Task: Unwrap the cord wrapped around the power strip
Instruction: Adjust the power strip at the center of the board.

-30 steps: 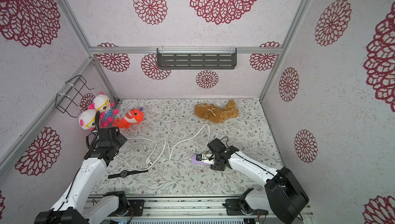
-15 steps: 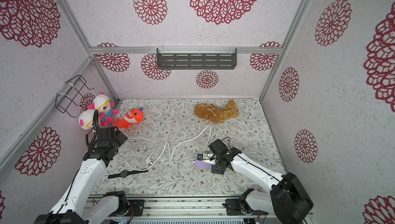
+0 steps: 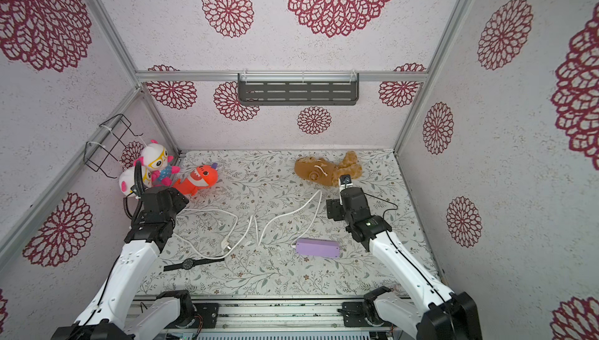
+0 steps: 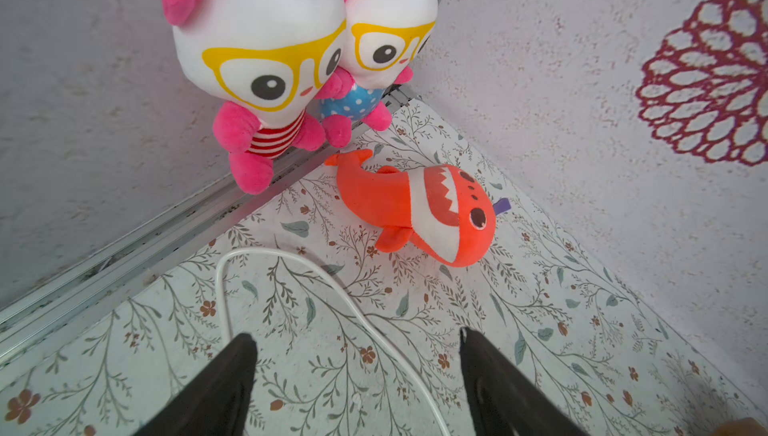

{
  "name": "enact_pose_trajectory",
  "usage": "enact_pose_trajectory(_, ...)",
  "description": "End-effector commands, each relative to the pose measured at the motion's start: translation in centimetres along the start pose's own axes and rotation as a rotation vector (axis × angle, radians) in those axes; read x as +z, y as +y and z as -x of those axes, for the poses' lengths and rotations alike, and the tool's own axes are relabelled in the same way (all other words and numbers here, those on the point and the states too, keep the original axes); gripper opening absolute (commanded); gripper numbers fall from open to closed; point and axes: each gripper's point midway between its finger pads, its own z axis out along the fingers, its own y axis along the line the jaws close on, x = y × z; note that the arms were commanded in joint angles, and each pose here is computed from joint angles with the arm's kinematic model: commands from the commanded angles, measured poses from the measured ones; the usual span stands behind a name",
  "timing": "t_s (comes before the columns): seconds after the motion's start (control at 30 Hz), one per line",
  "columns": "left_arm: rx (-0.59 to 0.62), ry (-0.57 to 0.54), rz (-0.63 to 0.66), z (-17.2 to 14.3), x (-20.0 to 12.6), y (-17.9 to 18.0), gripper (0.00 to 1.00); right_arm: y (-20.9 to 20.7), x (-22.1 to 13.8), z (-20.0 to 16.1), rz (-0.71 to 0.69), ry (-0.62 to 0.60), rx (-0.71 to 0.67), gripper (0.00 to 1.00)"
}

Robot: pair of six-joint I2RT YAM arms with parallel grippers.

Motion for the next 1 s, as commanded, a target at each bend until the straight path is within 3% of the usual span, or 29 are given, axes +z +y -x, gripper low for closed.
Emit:
enact_pose_trajectory(0.0, -0.053, 0.0, -0.039, 0.8, -0.1, -1.1, 0.82, 0.1, -1.1, -3.7, -0.043, 0.233, 0.41, 0.91)
enact_pose_trajectory(0.17, -0.088, 0.032, -0.045, 0.5, -0.3, -1.2, 0.83, -0.2, -2.9, -7.8, -0.17, 0.393, 0.906, 0.92)
enact_pose_trajectory(0.3, -0.104, 0.027, -0.047, 0.6, -0.7, -1.1, 0.83, 3.4, -2.9, -9.7, -0.116, 0.56, 1.177, 0.91)
enact_pose_trajectory(0.4, -0.102, 0.02, -0.035, 0.8, -1.1, -0.7, 0.83, 6.6, -2.6, -10.0, -0.059, 0.638, 1.242, 0.9)
enact_pose_trajectory(0.53, -0.091, 0.005, -0.02, 1.0, -1.6, -0.2, 0.84, 7.5, -2.7, -11.9, -0.122, 0.727, 1.251, 0.9)
enact_pose_trajectory(0.97, -0.074, -0.01, -0.018, 1.3, -2.4, 0.3, 0.84, 5.4, -2.0, -16.1, -0.234, 0.711, 1.345, 0.87)
